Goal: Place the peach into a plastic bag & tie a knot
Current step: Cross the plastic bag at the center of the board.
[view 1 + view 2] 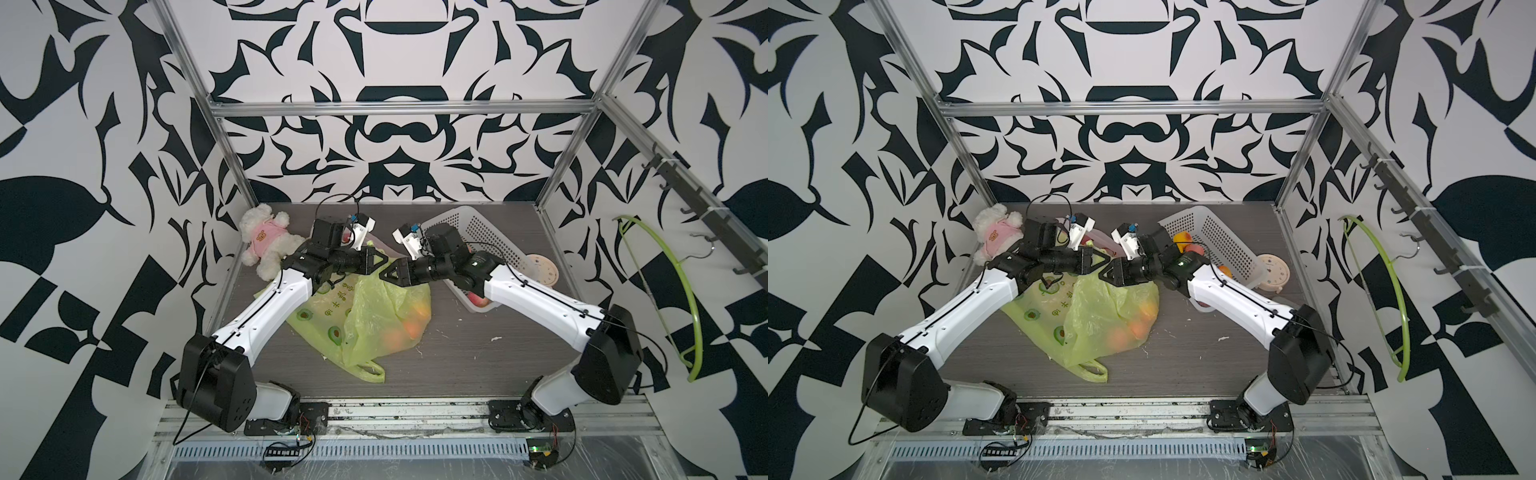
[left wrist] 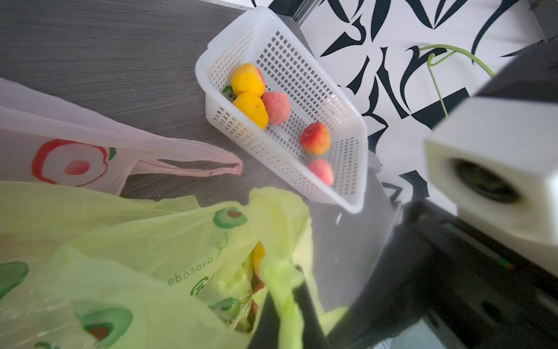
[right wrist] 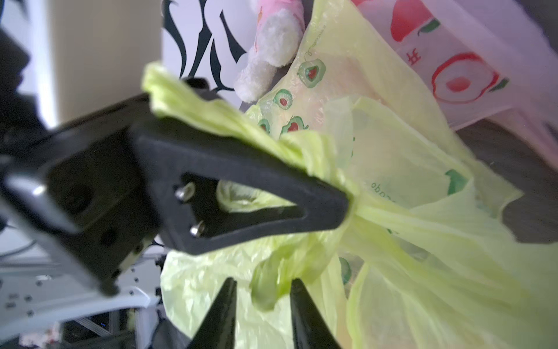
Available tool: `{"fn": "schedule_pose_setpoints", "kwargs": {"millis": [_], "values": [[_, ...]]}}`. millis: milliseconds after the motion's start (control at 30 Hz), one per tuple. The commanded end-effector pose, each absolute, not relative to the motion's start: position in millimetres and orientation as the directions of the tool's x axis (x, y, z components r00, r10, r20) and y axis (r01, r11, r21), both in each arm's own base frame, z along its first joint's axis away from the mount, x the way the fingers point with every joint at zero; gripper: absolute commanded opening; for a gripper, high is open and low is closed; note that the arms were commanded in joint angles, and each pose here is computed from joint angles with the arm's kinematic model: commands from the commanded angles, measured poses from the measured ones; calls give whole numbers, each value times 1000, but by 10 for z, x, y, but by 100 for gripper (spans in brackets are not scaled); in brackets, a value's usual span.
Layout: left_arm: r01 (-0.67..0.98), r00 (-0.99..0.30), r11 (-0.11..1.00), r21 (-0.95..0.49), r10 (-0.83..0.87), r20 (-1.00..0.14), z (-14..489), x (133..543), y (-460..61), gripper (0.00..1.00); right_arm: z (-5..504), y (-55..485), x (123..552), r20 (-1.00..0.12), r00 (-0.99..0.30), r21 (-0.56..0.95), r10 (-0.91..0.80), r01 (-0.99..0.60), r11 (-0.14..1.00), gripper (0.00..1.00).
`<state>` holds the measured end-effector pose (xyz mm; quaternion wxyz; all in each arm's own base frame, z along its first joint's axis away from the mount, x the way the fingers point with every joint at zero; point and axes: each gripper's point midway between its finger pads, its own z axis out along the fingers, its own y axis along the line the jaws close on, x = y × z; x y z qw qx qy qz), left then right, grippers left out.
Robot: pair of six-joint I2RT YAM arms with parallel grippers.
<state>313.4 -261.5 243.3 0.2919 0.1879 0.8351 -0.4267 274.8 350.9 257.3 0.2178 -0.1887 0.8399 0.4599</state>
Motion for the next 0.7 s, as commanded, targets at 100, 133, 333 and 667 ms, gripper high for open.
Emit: {"fn": "schedule_pose_setpoints", "kwargs": {"millis": [100,133,333,667], "values": [[696,-678,419,-583,114,-726,2938,2995,-2761,0,3400,3039,2720,-703,-704,607,-102,-668,431,50],[701,-679,401,-589,123,-724,2973,2968,-2775,0,3446,2968,2760,-711,-698,603,-91,-670,433,53],[708,-701,286,-646,168,-693,3132,2788,-2857,0,3566,3019,2808,-710,-686,618,-161,-716,324,64],[693,-720,166,-702,217,-660,3308,2582,-2898,0,3699,3223,2778,-723,-656,641,-217,-754,146,64]]}}
